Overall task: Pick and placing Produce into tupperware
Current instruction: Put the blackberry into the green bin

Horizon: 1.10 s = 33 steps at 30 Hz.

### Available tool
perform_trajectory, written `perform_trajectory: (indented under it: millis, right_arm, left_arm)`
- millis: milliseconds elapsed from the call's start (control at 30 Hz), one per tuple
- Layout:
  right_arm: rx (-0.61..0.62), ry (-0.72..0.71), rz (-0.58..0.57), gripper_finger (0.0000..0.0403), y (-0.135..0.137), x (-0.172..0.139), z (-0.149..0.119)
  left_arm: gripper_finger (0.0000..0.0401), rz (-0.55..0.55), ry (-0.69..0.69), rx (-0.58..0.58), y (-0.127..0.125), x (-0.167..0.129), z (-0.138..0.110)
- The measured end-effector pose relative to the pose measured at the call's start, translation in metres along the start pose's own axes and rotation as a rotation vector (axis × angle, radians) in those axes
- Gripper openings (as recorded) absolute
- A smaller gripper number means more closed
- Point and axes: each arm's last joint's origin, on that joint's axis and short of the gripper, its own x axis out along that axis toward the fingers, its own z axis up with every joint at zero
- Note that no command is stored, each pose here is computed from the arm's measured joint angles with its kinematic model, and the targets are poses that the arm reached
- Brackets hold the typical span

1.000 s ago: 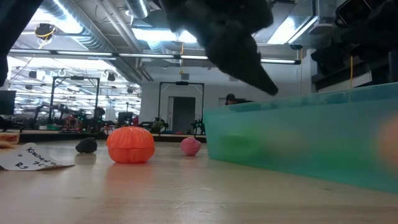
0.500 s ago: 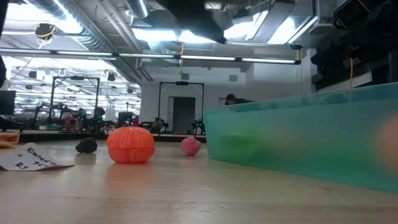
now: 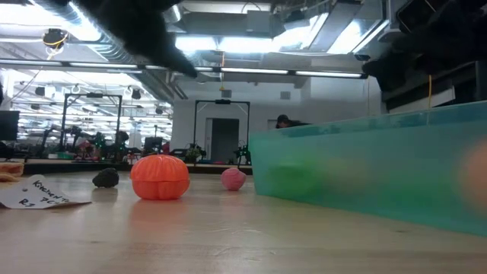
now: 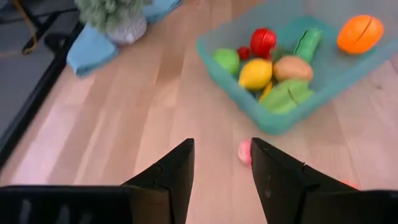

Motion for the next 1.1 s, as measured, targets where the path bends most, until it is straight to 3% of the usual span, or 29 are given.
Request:
perform_trajectory:
  millis: [500,900,1100]
  right_arm:
    - [0.004,-0.001,-0.014,0.0278,-0.004,0.026,-0.006]
    - [0.005,0.003,-0.017,0.0278,-0.005,0.030,-0.008]
    - [0.004,-0.001,-0.016,0.0278,-0.005,0.030,-0.007]
  left_arm:
    - [0.0148,0.048,0.116,-0.223,-0.034,-0.002,-0.091]
    - [0.0148,-0.009,0.155,-0.311,-0.053,-0.013,-0.103]
    - [0.0148,-0.026,0.170,-0.294,-0.058,-0.017,-0.106]
